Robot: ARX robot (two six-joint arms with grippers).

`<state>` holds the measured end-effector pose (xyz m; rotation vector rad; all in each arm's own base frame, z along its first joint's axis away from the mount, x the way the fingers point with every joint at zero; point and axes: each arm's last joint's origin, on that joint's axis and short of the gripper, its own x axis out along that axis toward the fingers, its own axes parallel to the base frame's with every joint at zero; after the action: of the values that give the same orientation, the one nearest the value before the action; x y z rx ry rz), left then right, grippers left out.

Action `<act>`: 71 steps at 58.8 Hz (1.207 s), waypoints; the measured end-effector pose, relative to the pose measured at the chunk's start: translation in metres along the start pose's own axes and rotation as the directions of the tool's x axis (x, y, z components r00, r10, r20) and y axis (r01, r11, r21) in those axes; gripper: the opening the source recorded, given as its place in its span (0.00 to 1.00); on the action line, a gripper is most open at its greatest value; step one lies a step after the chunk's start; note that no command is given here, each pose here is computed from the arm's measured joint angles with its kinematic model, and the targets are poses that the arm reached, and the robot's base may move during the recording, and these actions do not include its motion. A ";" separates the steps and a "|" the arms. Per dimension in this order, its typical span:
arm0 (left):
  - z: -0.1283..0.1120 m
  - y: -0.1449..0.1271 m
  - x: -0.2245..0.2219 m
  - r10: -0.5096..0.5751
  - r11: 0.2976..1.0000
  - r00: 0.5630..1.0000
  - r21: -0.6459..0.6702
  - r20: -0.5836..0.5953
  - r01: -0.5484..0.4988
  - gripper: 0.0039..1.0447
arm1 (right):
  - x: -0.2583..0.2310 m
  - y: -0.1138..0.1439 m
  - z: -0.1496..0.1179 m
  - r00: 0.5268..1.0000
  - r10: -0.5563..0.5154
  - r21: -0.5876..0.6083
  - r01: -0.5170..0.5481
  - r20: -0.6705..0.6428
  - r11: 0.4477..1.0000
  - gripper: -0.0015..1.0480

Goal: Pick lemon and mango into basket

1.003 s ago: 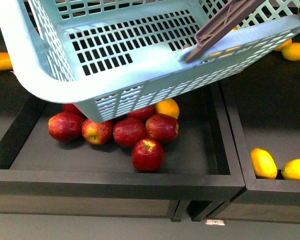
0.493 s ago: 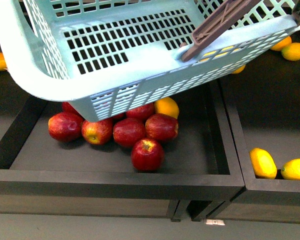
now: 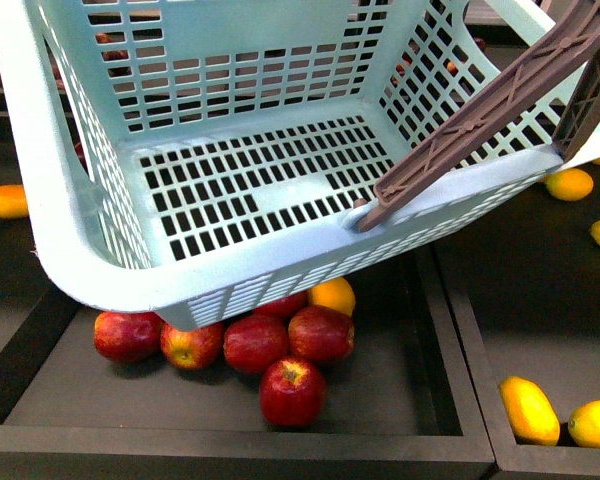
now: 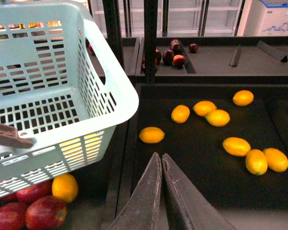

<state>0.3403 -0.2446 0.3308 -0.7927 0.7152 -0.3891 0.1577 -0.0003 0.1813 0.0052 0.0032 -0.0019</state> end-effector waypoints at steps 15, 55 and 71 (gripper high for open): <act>0.000 0.000 0.000 -0.001 1.000 1.000 0.001 -0.001 0.001 0.04 | 0.000 0.000 0.000 1.000 0.000 0.000 0.000 0.001 1.000 0.66; 0.001 0.000 0.000 0.005 1.000 1.000 -0.003 0.005 -0.005 0.04 | -0.001 0.000 -0.001 1.000 0.000 0.000 0.000 -0.003 1.000 0.92; 0.000 0.000 0.000 -0.002 1.000 1.000 0.000 -0.004 0.002 0.04 | -0.001 0.000 -0.001 1.000 0.001 0.000 -0.001 -0.005 1.000 0.92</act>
<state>0.3403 -0.2445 0.3307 -0.7926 0.7180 -0.3920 0.1569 -0.0002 0.1799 0.0055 0.0078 -0.0012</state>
